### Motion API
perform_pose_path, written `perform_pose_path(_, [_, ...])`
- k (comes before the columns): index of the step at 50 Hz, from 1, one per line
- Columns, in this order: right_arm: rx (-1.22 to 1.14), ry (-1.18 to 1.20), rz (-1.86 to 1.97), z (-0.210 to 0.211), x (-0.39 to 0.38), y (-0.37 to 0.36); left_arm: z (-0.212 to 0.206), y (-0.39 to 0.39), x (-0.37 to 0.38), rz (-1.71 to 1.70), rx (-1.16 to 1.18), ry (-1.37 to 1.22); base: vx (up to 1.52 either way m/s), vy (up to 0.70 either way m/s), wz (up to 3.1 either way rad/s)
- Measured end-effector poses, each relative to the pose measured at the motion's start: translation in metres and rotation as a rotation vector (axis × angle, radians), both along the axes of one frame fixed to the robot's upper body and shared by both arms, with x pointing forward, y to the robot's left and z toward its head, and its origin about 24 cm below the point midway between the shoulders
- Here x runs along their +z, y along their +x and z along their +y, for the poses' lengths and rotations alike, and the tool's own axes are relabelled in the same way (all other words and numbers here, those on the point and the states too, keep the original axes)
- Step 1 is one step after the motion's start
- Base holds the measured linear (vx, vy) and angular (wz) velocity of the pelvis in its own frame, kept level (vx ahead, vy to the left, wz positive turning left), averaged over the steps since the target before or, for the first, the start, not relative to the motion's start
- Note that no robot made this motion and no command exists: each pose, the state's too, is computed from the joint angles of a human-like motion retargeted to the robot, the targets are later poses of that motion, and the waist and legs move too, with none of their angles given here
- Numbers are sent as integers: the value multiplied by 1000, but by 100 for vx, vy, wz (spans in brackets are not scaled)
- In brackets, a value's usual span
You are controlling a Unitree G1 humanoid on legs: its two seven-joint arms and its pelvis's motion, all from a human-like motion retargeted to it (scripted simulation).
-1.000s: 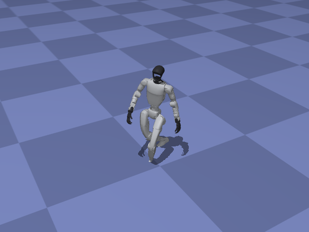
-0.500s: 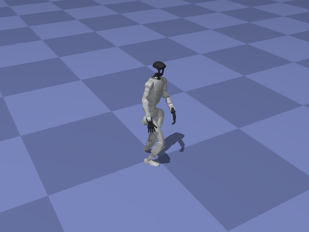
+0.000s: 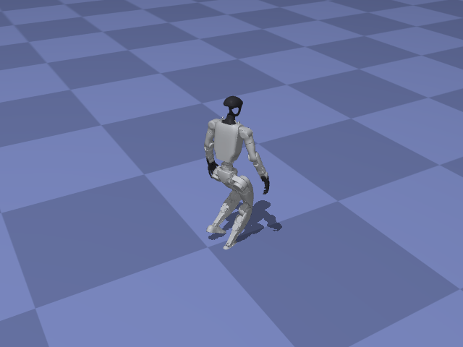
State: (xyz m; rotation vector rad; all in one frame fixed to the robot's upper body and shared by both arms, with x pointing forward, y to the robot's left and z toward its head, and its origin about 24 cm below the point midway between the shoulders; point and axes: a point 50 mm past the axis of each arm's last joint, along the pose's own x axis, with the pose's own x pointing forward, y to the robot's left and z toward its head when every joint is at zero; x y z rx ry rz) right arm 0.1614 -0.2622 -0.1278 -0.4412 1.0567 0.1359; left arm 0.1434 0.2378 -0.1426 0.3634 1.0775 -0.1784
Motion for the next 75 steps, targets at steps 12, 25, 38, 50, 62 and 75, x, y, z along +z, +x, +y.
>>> perform_pose_path(12, [93, -46, -126, 3, 20, 40, -8, -29, -12, 49, 132, -5, 66, 13, 110])
perform_pose_path(25, [121, 137, 207, 37, -25, -42, 2, -22, -8, 65, 104, 9, 74, 11, 77])
perform_pose_path(38, [8, 145, 338, 29, -37, -105, -20, 122, 82, -533, -54, -18, 78, -14, 20])
perform_pose_path(50, [-136, 68, 147, 5, -22, -60, -26, 12, -1, -11, -49, -37, 67, -17, -36])
perform_pose_path(62, [-15, 149, -305, 38, 32, 57, -8, -70, -23, 238, -17, 23, 70, -3, -95])
perform_pose_path(75, [30, 161, 131, 48, -23, -25, -14, -48, -19, 181, -61, 11, 65, 12, -79])
